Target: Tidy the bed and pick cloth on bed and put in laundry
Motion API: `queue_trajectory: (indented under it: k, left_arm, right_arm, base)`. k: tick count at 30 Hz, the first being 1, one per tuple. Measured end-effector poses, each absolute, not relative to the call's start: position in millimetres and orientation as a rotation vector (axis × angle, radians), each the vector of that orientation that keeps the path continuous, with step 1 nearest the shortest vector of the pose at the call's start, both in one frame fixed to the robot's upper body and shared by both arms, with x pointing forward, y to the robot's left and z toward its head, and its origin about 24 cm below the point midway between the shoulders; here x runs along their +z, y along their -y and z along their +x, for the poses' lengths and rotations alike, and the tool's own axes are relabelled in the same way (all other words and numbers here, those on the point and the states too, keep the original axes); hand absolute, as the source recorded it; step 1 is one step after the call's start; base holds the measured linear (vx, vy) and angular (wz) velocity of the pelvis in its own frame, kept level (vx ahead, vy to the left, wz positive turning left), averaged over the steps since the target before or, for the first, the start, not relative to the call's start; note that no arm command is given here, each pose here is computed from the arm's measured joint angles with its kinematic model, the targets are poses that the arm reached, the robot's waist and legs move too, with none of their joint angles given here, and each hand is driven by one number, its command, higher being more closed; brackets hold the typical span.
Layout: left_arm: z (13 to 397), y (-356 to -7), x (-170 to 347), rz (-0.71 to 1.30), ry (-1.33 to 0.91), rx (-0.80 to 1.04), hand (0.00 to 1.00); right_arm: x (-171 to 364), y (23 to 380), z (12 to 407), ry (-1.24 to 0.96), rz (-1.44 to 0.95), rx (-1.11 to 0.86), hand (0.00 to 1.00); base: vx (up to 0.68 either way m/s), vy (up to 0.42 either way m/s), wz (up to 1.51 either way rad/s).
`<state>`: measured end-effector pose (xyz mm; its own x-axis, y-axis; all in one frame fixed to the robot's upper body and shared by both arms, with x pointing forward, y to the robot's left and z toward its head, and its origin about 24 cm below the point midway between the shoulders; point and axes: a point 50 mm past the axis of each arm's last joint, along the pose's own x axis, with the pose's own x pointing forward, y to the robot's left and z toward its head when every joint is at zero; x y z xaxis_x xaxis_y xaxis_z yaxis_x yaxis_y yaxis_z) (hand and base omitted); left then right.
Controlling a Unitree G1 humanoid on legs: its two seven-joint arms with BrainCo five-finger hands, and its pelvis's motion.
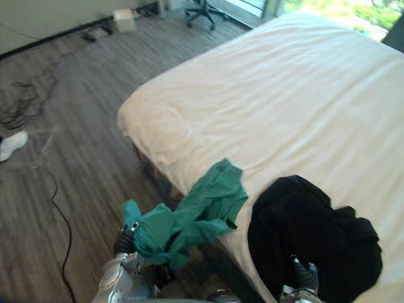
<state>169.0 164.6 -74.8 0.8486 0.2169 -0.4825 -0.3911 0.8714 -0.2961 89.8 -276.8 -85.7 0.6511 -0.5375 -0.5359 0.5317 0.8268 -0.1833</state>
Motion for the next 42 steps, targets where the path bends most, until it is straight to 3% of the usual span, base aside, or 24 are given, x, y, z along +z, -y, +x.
queue_trajectory:
  k: [4,7,12,24,31,32,42]
  left_arm:
    - [165,-169,-85,-0.349,-0.511,0.315,1.00]
    - [162,-175,-90,-0.271,-0.546,0.297,1.00]
    - [164,-175,-85,-0.211,-0.526,0.251,1.00]
    - [151,-171,-89,-0.180,-0.564,0.225,1.00]
    - [145,-158,-82,-0.210,-0.539,0.185,1.00]
    - [130,-140,-88,-0.227,-0.587,0.095,1.00]
    - [129,-138,-97,-0.192,-0.631,0.129,1.00]
  right_arm:
    - [-86,272,87,-0.623,0.004,-0.605,1.00]
    - [-98,240,87,-0.667,0.075,-0.529,1.00]
    - [-103,168,122,-0.649,0.148,-0.240,1.00]
    - [-104,158,126,-0.664,0.109,-0.206,1.00]
    - [-93,141,128,-0.609,0.181,-0.180,1.00]
    - [-94,140,120,-0.622,0.191,-0.178,1.00]
    - [-102,147,116,-0.662,0.174,-0.241,1.00]
  base:
    - [0.04,0.064,1.18]
    - [0.01,0.104,1.22]
    - [0.14,0.087,0.99]
    - [0.21,0.087,0.71]
    - [0.12,-0.015,-0.07]
    - [0.00,0.000,0.00]
    - [-0.01,-0.006,-0.07]
